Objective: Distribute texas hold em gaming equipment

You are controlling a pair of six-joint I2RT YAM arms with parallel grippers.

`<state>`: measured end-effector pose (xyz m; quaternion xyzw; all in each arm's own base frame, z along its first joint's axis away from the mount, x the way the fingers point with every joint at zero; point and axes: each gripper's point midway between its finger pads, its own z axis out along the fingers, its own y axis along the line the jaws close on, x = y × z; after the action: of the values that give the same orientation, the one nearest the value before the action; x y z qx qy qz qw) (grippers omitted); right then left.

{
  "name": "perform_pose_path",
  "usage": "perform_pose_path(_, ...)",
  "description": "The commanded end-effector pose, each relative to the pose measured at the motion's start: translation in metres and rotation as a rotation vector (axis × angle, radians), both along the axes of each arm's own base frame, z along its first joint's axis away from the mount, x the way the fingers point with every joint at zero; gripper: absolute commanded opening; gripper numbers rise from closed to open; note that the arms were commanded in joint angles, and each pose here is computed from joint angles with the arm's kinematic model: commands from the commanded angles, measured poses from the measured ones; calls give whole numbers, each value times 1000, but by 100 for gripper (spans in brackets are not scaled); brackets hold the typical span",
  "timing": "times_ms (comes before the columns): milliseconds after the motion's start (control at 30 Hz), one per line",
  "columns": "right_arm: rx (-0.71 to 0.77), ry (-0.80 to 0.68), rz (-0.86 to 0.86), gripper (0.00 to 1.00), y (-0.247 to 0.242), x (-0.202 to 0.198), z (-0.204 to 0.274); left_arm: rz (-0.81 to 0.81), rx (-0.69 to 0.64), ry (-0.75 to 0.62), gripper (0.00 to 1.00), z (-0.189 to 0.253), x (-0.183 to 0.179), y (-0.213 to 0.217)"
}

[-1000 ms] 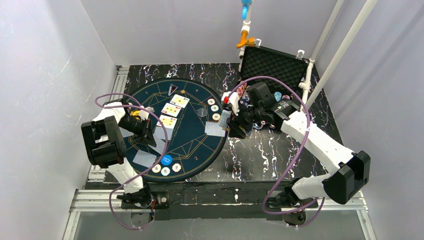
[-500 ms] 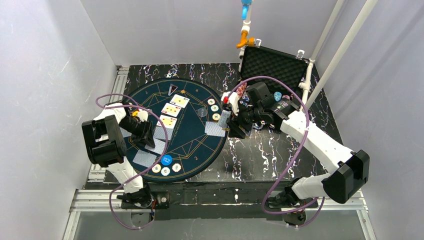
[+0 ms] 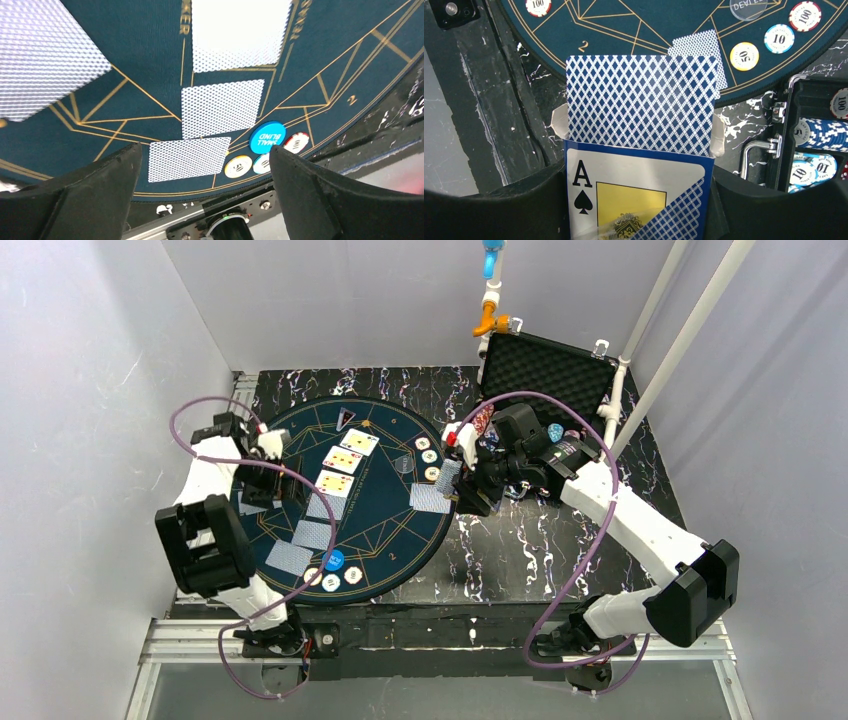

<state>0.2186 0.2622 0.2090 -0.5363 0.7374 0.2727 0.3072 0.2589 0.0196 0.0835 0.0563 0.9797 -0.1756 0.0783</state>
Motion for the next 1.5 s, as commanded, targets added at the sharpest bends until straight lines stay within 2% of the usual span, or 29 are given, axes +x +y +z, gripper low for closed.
perform_pose_path(0,101,-70,21,1,14,6,28,-33,-14,-170,98,61,19,-20)
perform_pose_path(233,140,-53,37,1,23,5,35,-197,104,-232,98,78,30,-95)
perform_pose_path(500,159,-38,48,1,26,2,42,-386,127,-327,98,86,19,-183)
perform_pose_path(700,168,-24,68,1,30,-2,43,-497,124,-376,98,88,13,-227)
perform_pose_path(967,165,-14,79,1,30,-6,42,-521,52,-414,98,103,9,-251)
perform_pose_path(1467,169,10,72,1,31,-10,37,-498,-4,-513,98,120,4,-251)
